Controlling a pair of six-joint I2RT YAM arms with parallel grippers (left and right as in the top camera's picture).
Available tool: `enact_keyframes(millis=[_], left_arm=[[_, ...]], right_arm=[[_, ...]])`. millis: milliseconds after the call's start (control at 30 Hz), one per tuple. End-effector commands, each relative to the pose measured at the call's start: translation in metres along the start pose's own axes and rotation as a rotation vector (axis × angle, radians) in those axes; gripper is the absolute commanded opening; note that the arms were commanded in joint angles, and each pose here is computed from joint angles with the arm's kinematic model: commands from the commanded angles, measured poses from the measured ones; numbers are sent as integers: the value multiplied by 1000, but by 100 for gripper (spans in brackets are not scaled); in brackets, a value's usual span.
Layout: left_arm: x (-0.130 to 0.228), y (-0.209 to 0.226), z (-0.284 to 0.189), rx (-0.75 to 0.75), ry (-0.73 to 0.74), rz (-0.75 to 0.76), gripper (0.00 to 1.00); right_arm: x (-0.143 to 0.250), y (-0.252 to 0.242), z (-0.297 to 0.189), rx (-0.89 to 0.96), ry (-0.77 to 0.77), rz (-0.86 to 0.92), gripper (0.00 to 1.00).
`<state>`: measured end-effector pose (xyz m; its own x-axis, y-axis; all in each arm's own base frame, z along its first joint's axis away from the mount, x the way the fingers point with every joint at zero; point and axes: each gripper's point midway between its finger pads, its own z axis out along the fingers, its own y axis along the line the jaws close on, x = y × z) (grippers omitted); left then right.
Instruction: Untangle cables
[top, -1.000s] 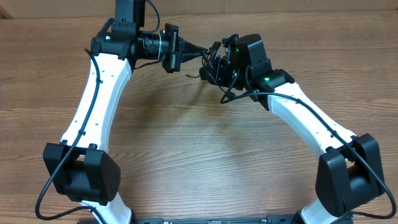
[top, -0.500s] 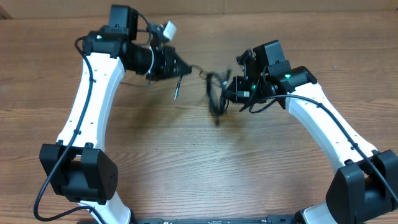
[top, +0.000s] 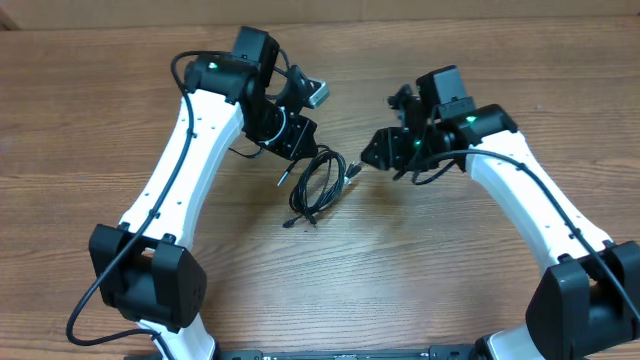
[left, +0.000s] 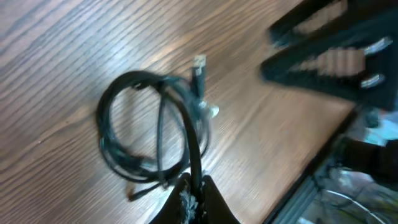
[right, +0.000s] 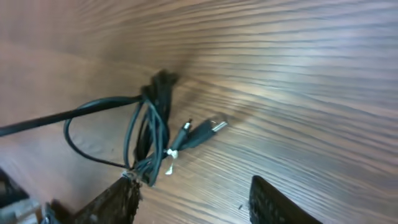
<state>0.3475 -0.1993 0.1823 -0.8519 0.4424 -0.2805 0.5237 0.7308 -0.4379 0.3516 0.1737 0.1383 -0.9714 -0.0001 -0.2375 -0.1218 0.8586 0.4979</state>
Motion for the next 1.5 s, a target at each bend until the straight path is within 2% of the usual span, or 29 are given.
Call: enact_keyframes(millis=[0, 133, 300, 367, 467, 567, 600, 733, 867, 1000, 1067, 1333, 1467], left_arm=[[15, 11, 24, -60, 78, -50, 5], [27, 0, 49, -46, 125, -49, 8], [47, -24, 77, -31, 197, 24, 24], [52, -30, 86, -72, 221, 72, 37], [47, -24, 88, -159, 210, 99, 45], [27, 1, 83, -291, 119, -31, 53], [14, 14, 80, -321, 62, -57, 52], [-8, 31, 85, -323, -4, 16, 50], [-10, 36, 108, -239, 32, 173, 49], [-3, 39, 138, -161, 91, 372, 44], [-8, 39, 145, -150, 78, 417, 45], [-14, 74, 153, -307, 95, 423, 44], [-2, 68, 158, -254, 139, 454, 42]], right_arm=[[-16, -37, -27, 61, -75, 136, 60], [-19, -76, -46, 80, -98, 253, 61], [-19, -104, -61, 103, -117, 332, 61], [-18, -109, -64, 107, -119, 346, 61], [-19, -109, -64, 107, -119, 344, 62], [-18, -109, -64, 107, -119, 345, 63], [-18, -109, -64, 107, -118, 345, 63], [-16, -109, -64, 109, -109, 350, 63], [-15, -109, -63, 109, -107, 351, 63], [-15, -109, -63, 109, -107, 351, 63], [-16, -110, -64, 110, -109, 350, 63], [-16, -110, -64, 109, -109, 350, 63], [-16, -110, -64, 110, -110, 349, 63]])
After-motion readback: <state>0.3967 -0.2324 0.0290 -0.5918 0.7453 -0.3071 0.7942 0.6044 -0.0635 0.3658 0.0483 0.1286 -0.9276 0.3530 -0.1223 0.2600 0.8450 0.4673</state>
